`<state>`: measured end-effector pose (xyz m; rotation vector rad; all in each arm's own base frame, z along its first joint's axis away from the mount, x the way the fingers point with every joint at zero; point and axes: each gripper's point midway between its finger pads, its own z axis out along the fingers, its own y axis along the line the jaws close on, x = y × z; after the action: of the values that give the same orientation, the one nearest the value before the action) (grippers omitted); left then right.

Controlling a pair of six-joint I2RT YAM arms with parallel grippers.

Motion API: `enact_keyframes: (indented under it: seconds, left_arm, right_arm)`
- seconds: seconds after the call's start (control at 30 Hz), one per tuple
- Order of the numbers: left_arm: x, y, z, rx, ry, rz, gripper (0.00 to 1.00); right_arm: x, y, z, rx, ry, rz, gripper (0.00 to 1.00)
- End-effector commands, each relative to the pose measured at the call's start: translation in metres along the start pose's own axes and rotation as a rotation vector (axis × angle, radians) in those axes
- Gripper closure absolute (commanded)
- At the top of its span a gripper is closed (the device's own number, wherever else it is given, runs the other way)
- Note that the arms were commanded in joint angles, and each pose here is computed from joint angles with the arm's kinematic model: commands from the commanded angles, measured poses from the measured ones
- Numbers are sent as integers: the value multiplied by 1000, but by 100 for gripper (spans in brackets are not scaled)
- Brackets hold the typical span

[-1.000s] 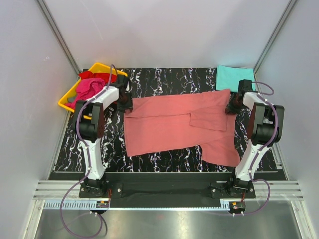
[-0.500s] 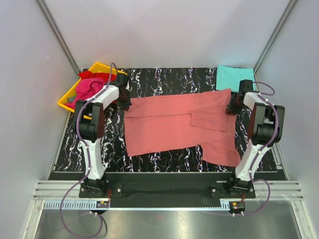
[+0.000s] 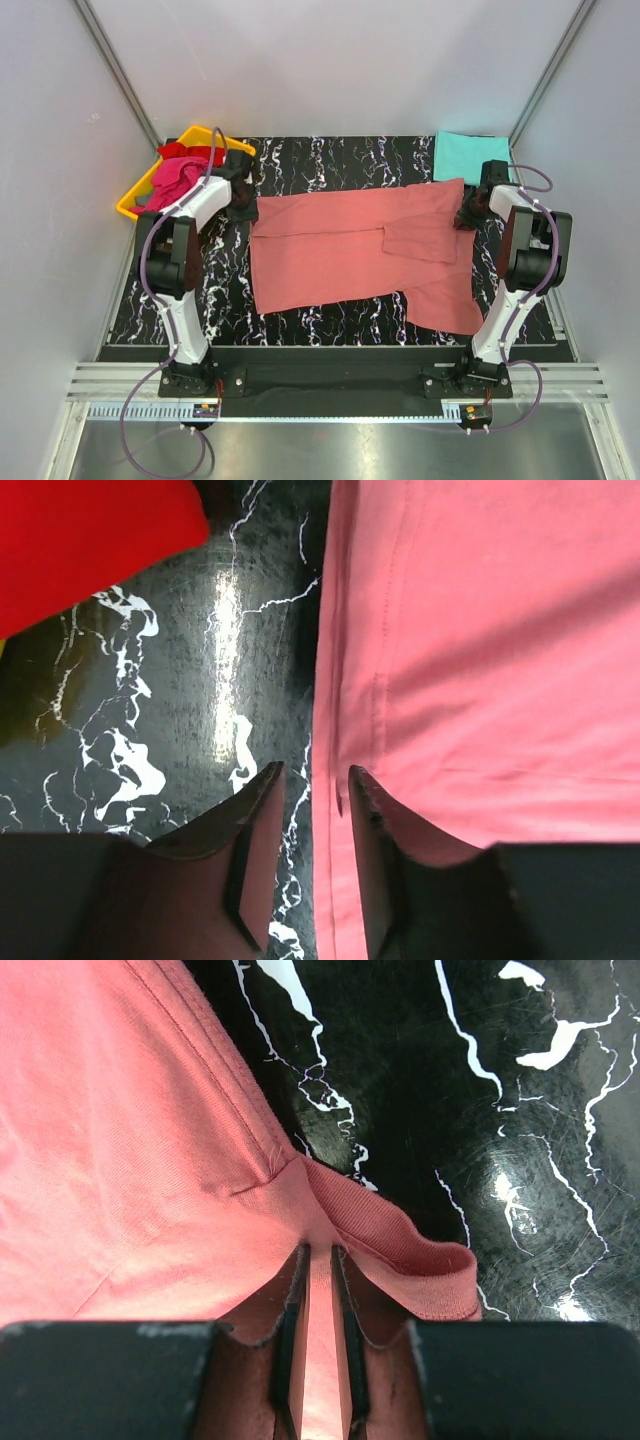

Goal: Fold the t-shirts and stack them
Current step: Fold the tshirt

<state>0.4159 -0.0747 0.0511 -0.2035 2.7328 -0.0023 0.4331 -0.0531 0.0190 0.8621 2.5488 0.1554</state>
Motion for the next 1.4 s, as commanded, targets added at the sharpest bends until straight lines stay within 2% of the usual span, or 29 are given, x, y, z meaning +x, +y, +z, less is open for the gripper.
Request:
enact_keyframes:
  seconds: [0.0,0.17,0.4,0.57,0.73,0.8,0.93,1.03,1.13,1.27,1.3,1.37]
  left_arm:
    - [-22,-13,-25,78,-105,-3,62]
    - [-6,-36,-27,207,-53,-36,62]
    - [17,-26,11,133,26,-56,61]
    - [17,-11,20,45,25,-46,71]
    - [14,3,24,-48,41,-26,72]
    - [13,8,24,-84,33,-20,69]
    - [-1,2,11,-74,-6,1,58]
    - [-16,-19,-17,21,-68,30,54]
    - [-23,-37,-47,122,-102,23,52]
    - [-15,-50,-75,201,-98,34,48]
    - [-16,-52,-88,222,-121,32,48]
    - [-2,-59,-94,285,-113,11,48]
  right_arm:
    - [-10,0,-5,-12,-32,0,79]
    - [-12,3,-9,-22,-34,4,79]
    - [-13,5,-11,-34,-38,1,78]
    - [-13,3,-11,-23,-42,-1,79]
    - [-16,5,-12,-27,-47,1,78]
    - [-19,7,-15,-34,-52,2,78]
    - [-23,15,-24,-61,-47,-5,75]
    - [-27,16,-41,-46,-51,25,69]
    - [-28,10,-63,15,-54,98,69]
    - [-25,-1,-100,71,-103,175,60]
    - [-21,-5,-106,93,-101,225,55]
    - [2,-14,-112,117,-54,267,54]
